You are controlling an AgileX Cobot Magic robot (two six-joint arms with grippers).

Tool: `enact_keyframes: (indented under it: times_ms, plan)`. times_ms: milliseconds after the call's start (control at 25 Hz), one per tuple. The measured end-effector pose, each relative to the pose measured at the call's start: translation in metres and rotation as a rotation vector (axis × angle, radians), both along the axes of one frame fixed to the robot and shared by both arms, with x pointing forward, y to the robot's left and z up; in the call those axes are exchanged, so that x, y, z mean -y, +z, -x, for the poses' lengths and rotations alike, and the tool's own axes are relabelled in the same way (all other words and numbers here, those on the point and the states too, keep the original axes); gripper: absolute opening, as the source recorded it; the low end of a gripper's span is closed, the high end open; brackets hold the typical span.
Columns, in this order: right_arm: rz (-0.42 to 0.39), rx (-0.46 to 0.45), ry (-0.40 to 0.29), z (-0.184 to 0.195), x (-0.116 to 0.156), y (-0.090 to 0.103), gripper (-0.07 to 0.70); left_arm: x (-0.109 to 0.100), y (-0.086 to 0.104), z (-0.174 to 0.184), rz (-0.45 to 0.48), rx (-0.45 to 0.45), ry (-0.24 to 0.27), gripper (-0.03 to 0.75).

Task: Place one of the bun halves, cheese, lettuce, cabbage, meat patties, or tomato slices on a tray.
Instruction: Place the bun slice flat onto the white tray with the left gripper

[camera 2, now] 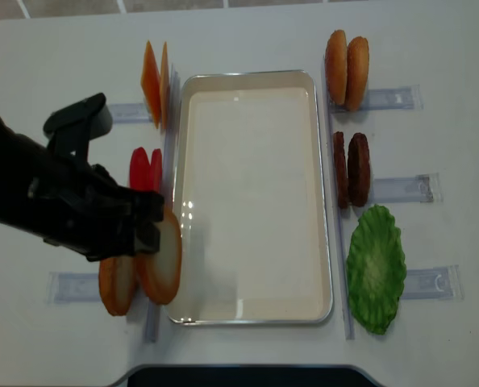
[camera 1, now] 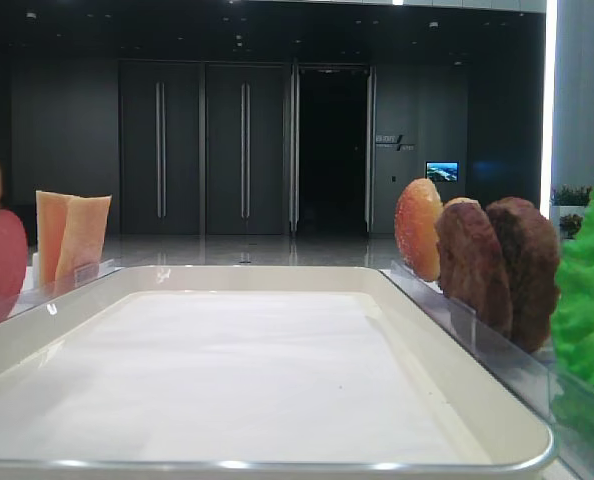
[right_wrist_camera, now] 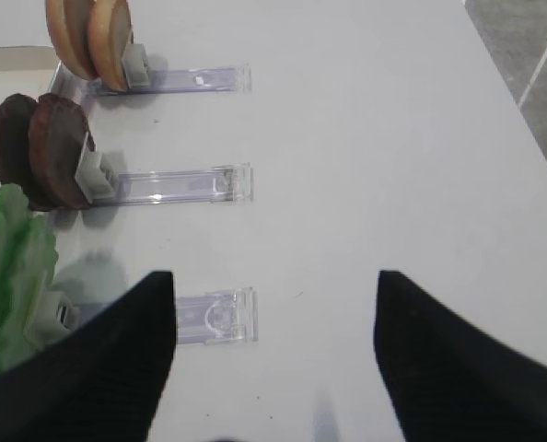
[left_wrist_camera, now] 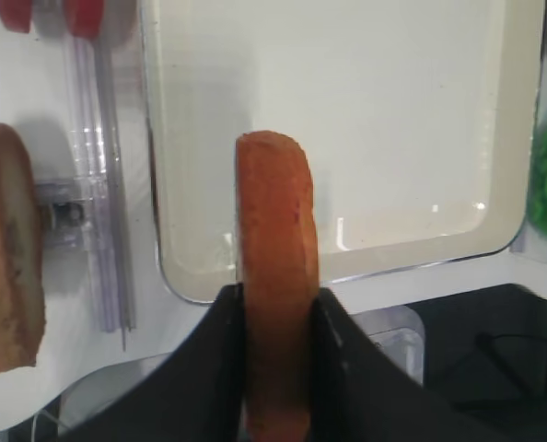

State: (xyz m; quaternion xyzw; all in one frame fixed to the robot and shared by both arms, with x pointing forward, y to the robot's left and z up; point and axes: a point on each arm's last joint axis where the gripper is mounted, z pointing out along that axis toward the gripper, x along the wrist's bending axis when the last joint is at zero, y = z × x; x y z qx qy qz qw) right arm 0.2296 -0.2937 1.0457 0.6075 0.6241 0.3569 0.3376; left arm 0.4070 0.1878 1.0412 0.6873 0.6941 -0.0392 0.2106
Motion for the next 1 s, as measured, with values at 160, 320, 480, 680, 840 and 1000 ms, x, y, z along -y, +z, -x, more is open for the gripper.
enact_keyframes:
  times_ms: [160, 320, 480, 680, 840, 1000]
  plan:
    - [0.000, 0.000, 0.000, 0.000, 0.000, 0.000, 0.470, 0.007, 0.003, -0.001, 0.075, 0.034, -0.035, 0.147]
    - [0.000, 0.000, 0.000, 0.000, 0.000, 0.000, 0.470, 0.014, 0.008, -0.004, 0.156, 0.090, -0.080, 0.146]
    - [0.000, 0.000, 0.000, 0.000, 0.000, 0.000, 0.470, 0.022, 0.009, -0.007, 0.223, 0.119, -0.114, 0.146]
    - [0.000, 0.000, 0.000, 0.000, 0.000, 0.000, 0.470, 0.036, -0.002, -0.018, 0.286, 0.102, -0.166, 0.146]
    - [0.000, 0.000, 0.000, 0.000, 0.000, 0.000, 0.470, 0.045, -0.015, -0.027, 0.317, 0.080, -0.187, 0.145]
    - [0.000, 0.000, 0.000, 0.000, 0.000, 0.000, 0.470, 0.052, -0.031, -0.036, 0.320, 0.042, -0.197, 0.144]
